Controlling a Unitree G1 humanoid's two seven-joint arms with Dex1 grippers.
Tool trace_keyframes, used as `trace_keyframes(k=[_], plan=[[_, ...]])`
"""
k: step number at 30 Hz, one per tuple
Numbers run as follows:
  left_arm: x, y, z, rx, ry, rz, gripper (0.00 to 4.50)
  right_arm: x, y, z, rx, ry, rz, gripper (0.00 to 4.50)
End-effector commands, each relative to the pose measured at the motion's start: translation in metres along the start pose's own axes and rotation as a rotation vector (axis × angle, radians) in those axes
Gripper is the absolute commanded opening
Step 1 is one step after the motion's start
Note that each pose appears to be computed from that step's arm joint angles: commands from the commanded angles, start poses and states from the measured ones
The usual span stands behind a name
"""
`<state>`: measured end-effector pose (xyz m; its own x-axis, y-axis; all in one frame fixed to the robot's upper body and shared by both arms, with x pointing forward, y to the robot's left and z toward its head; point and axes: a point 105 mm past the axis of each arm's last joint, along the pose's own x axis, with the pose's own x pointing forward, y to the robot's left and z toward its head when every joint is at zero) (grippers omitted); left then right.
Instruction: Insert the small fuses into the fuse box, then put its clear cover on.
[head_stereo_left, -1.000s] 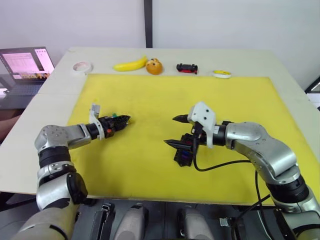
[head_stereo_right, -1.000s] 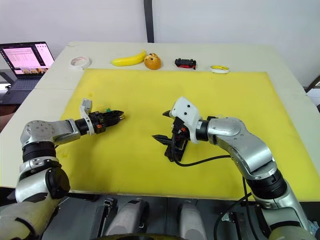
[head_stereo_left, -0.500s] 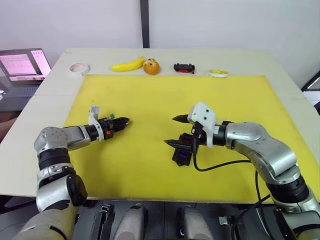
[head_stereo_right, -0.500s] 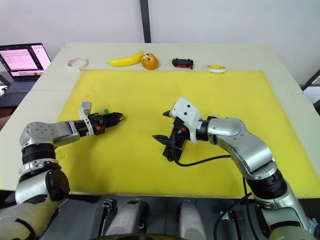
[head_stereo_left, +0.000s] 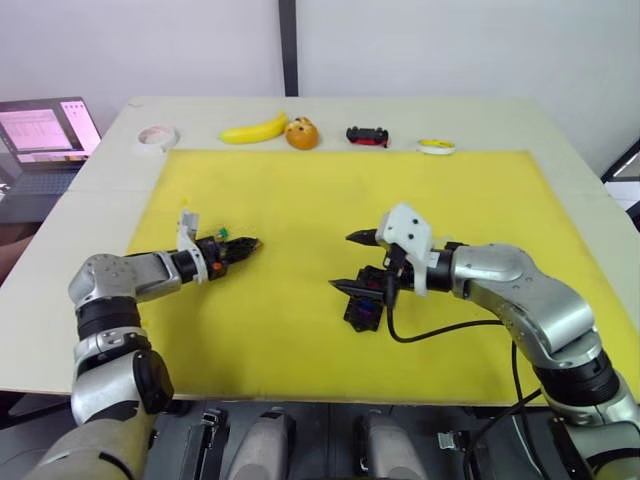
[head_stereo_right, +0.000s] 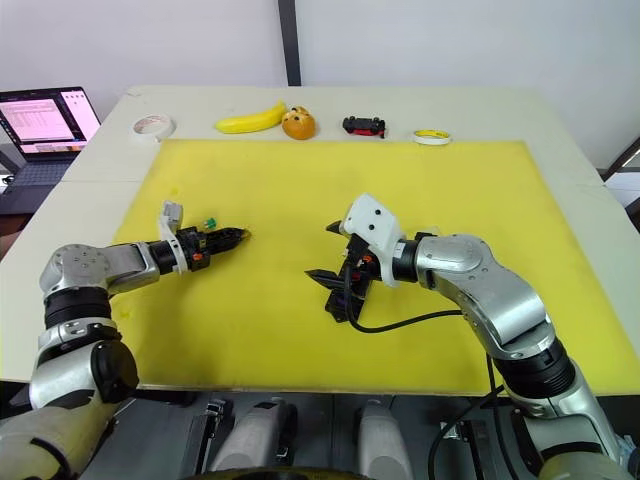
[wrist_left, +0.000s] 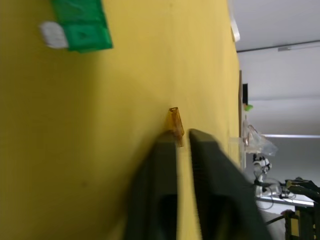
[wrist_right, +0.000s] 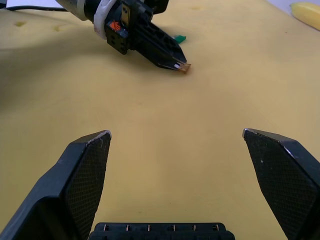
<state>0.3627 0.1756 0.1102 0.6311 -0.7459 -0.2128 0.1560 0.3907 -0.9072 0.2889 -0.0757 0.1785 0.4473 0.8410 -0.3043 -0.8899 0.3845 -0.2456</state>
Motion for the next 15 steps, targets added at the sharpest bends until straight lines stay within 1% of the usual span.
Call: trace_keyframes(k=[1,8,11,13,15], plan=[[0.006,0.008,-0.015,-0.043,0.056,0.015,0.06,-0.006,-0.002,0.010,-0.042,-0.026,-0.015,4.50],[0.001,0.003,-0.012,-0.024,0.041,-0.004,0.06,-0.007,-0.003,0.010,-0.041,-0.026,-0.016,4.50],[-0.004,-0.017,-0.006,0.032,0.033,-0.069,0.06,-0.008,-0.002,0.013,0.000,-0.050,-0.016,4.50],[-0.011,-0.043,-0.006,0.089,0.049,-0.166,0.06,-0.009,-0.001,0.018,0.077,-0.097,-0.010,4.50],[-0.017,-0.065,-0.010,0.159,0.080,-0.243,0.06,-0.011,0.001,0.024,0.162,-0.148,0.002,4.50]])
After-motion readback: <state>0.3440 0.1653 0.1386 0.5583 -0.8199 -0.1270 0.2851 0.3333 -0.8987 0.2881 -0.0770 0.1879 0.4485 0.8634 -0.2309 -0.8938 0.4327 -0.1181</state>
